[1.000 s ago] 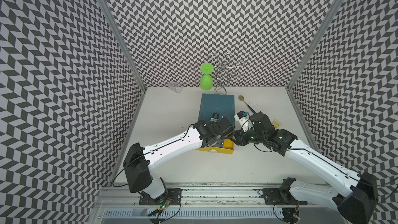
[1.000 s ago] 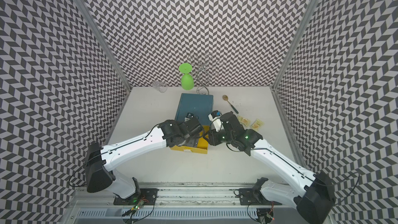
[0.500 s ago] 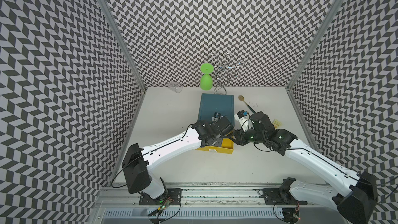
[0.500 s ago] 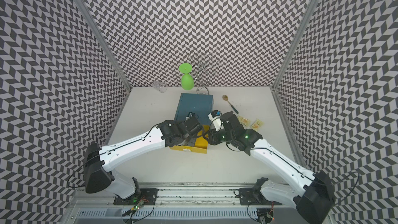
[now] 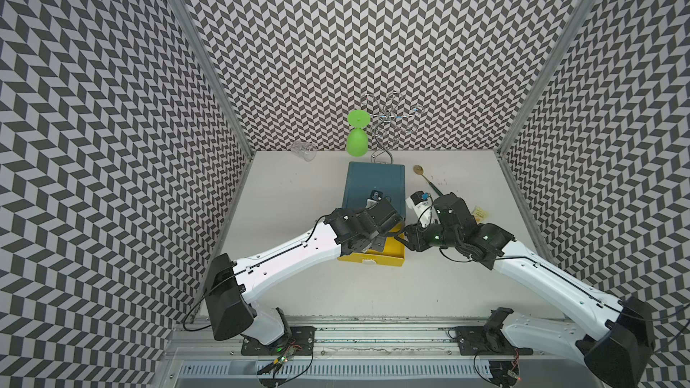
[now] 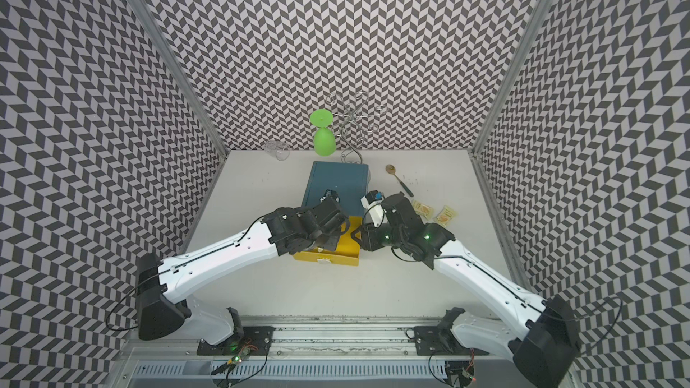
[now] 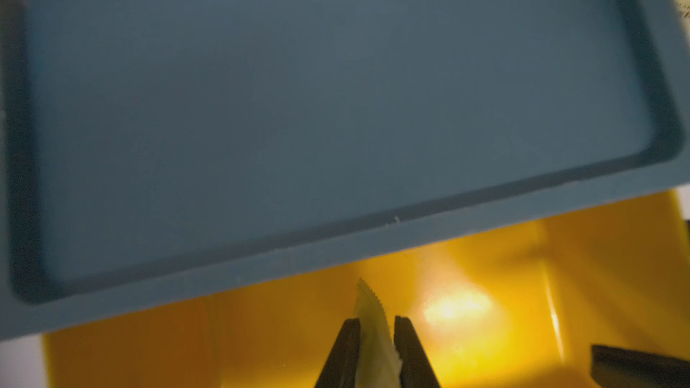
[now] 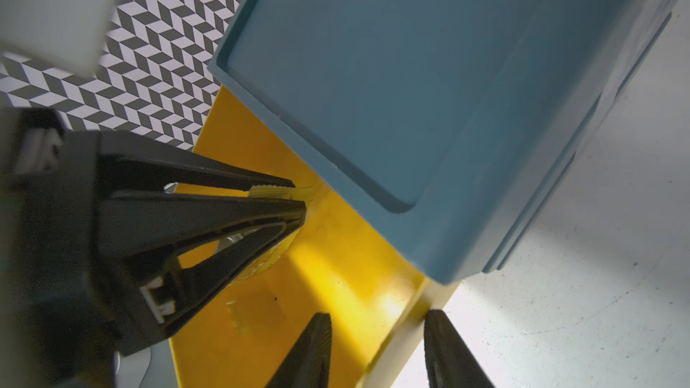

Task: Take the cookies out of the drawer
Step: Pick up the cookie from the drawer, then place the cookie at the center of the board.

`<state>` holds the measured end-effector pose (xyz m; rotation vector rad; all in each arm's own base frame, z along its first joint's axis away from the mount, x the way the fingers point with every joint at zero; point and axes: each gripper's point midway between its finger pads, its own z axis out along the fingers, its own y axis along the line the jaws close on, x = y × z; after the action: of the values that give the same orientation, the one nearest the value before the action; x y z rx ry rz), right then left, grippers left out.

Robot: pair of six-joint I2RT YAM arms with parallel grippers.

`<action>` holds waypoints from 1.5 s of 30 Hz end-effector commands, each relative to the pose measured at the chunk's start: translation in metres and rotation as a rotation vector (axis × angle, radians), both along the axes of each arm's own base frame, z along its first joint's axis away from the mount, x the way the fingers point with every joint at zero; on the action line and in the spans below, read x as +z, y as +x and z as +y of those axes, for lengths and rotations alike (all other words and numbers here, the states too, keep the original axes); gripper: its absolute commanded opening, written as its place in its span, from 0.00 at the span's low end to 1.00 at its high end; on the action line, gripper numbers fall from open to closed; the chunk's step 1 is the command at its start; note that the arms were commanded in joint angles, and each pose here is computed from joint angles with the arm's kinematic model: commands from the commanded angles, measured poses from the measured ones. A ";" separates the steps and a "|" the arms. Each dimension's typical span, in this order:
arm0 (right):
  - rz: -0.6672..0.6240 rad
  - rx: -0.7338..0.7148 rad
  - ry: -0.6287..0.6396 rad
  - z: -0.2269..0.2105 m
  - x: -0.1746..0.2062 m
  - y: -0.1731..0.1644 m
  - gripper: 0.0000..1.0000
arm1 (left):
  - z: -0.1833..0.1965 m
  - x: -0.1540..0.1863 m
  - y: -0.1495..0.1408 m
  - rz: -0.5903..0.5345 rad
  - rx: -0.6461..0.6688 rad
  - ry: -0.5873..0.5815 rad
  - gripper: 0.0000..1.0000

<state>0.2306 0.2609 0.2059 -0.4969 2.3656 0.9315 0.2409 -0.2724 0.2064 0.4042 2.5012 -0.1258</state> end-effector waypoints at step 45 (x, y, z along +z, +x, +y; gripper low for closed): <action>-0.137 -0.027 0.003 0.006 0.034 0.023 0.44 | 0.251 0.018 0.126 -0.169 0.494 0.067 0.16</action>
<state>0.2456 0.2602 0.2189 -0.4928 2.3274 0.8558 0.3480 -0.0385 0.2462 -0.2006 2.3622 0.1201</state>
